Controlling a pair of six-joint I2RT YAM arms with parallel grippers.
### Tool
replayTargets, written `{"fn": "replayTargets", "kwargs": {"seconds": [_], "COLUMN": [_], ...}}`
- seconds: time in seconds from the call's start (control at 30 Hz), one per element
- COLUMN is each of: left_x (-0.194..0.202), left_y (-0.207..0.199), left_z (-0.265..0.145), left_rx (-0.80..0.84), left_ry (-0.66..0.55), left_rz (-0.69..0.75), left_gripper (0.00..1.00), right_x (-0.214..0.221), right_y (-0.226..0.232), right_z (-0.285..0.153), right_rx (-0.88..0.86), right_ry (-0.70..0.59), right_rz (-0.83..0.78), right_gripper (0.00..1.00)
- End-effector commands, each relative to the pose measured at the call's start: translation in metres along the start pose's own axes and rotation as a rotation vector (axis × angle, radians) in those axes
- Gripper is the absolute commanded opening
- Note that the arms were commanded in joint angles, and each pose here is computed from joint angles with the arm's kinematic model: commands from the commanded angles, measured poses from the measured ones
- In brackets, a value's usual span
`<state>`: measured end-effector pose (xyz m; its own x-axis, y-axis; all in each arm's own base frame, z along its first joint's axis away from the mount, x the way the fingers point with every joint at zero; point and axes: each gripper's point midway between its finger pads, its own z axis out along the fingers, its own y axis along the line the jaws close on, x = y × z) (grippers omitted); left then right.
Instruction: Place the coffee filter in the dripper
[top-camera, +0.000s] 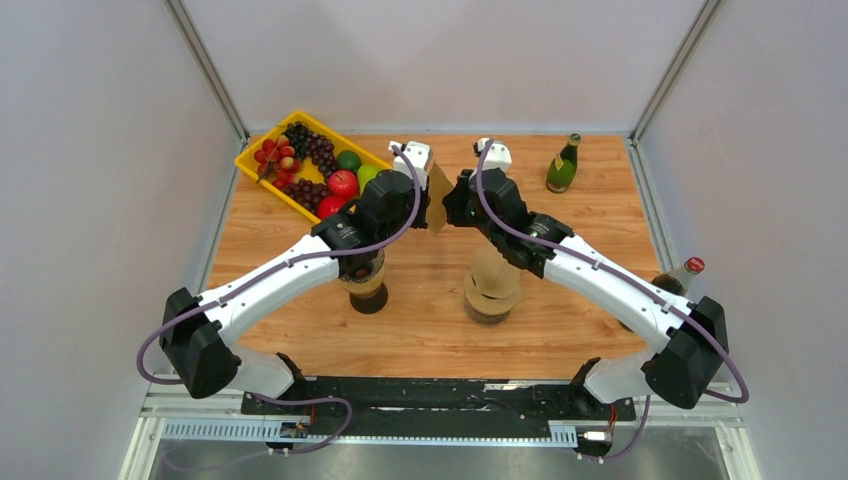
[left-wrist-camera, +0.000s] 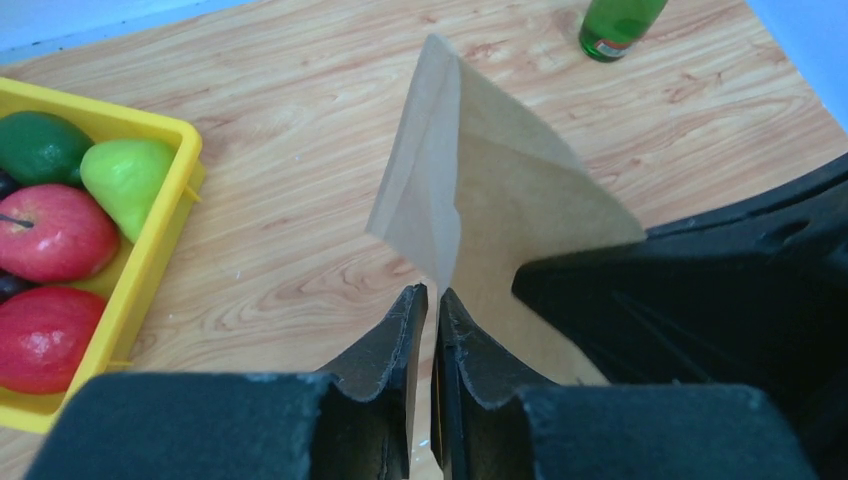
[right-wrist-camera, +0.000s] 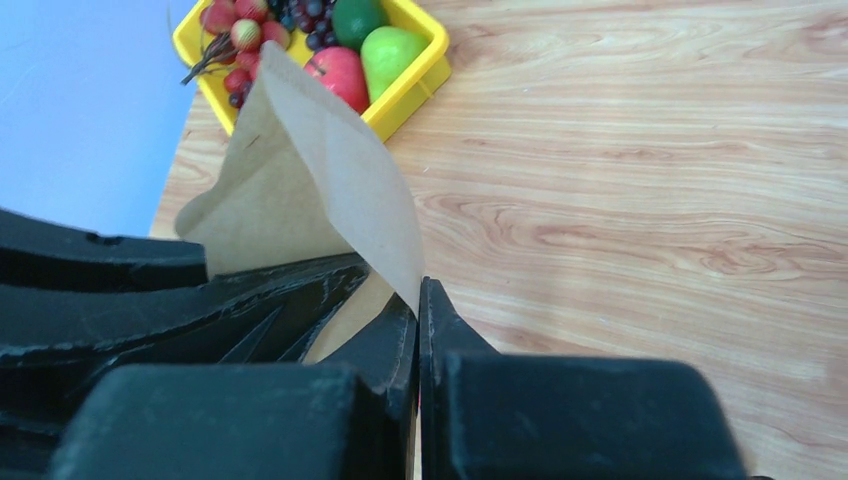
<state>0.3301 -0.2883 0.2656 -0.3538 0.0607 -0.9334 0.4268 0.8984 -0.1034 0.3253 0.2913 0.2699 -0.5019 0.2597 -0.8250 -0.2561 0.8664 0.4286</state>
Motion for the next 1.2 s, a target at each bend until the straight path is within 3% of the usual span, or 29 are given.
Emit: {"fn": "replayTargets", "kwargs": {"seconds": [0.0,0.27,0.7,0.97,1.17], "left_x": [-0.022,-0.014,-0.004,-0.021,-0.026], "left_y": [0.004,0.021,0.047,0.043,0.04], "left_z": [-0.016,-0.025,-0.034,-0.039,-0.048], "left_rx": [-0.014,-0.096,-0.272,-0.256,-0.214], "left_ry": [-0.049,-0.008,0.073,-0.08,-0.134], "left_rz": [-0.008,-0.01,-0.057,-0.306,-0.375], "left_gripper": [0.17,0.08,0.03,0.01,0.01], "right_x": [-0.031,-0.036,-0.031,-0.024,-0.023], "right_y": [-0.006,-0.019,-0.032,-0.035,-0.019], "right_z": [-0.002,0.003,0.007,-0.004,-0.008], "right_rx": [0.075,0.159,0.243,0.215,0.107], "right_ry": [-0.115,-0.14,-0.131,-0.171,-0.152], "right_rz": [-0.002,-0.017,0.016,0.188,0.194], "right_gripper": [0.0,0.0,0.0,0.0,0.0]}}
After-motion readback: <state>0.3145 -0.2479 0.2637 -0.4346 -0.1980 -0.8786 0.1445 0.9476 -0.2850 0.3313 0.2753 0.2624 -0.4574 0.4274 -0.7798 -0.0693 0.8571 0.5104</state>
